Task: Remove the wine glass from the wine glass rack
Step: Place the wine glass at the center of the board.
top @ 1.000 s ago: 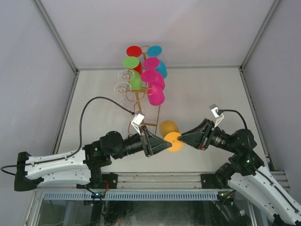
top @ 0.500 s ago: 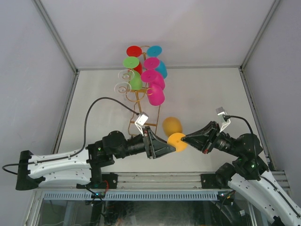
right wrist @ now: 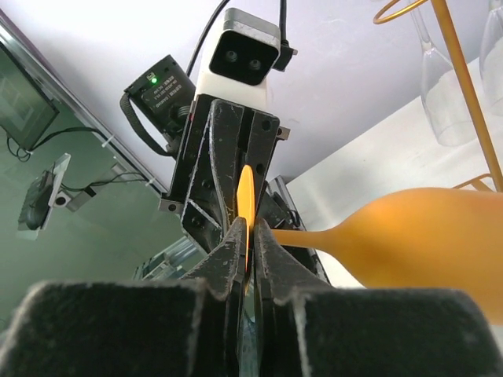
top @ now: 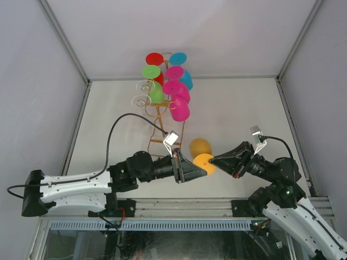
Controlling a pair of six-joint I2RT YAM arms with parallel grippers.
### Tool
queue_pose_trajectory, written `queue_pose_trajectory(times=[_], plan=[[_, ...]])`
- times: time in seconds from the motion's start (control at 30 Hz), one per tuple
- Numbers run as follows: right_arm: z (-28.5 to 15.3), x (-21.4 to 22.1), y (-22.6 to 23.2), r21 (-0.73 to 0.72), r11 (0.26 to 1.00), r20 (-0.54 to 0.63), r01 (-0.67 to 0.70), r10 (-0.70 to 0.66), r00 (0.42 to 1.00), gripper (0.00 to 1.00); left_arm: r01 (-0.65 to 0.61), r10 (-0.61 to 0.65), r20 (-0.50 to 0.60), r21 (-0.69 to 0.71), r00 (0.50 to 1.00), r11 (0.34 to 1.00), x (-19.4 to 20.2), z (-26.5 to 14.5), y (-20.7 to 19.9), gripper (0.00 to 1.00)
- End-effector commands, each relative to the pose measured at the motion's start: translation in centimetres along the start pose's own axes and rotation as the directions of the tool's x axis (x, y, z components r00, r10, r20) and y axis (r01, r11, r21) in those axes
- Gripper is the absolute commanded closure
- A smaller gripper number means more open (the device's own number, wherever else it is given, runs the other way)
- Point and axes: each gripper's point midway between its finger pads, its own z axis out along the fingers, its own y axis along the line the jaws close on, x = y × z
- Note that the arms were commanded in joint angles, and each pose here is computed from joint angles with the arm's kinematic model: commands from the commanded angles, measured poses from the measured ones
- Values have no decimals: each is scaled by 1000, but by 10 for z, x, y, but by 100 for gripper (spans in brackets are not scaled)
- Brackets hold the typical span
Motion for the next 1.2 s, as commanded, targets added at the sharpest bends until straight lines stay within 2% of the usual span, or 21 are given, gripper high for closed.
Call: queue_pose_trajectory(times=[0.0,0.03,0.1,0.13,0.23,0.37,0.47,0.6,0.67,0.77,0.9,0.97,1.17], plan=[[-2,-8,6,-17,1000,43,18,-17,999,99,-28,24,59,66,998,997,-13,-9,-17,100],[-2,-8,6,-13,1000,44,8,-8,999,94,-53,50,57,47,997,997,-13,-10,-14,100],[-1,-10,4,5,999,53,-35,35,998,63,-110,109,58,11,992,994,-17,-13,-10,100],[0,-11,4,11,999,54,-48,47,997,54,-145,145,56,-5,988,989,-18,-16,-9,100],[-2,-22,-3,99,994,75,-42,34,997,37,-250,251,43,-30,967,968,-19,-24,-2,100],[-21,-36,-37,374,927,95,-6,-32,995,26,-395,394,-34,-19,919,919,-4,-36,11,100],[-38,-39,-64,547,837,75,7,-58,995,21,-467,464,-98,-8,881,884,11,-47,27,100],[-45,-38,-82,645,764,59,-22,-21,998,19,-616,605,-180,-12,776,787,24,-69,55,100],[-41,-35,-83,635,772,46,-37,11,999,17,-673,665,-179,22,725,740,29,-79,61,100],[-28,-23,-73,544,835,-26,-79,111,993,14,-746,742,-183,56,645,663,35,-88,72,100],[-21,-16,-73,434,876,-77,-210,269,960,16,-800,793,-277,118,542,588,55,-96,96,100],[-24,-17,-82,432,861,-65,-268,326,943,19,-801,809,-322,197,492,566,70,-99,101,100],[-19,-23,-84,376,867,-96,-327,387,917,18,-786,833,-301,293,465,545,83,-95,95,100]])
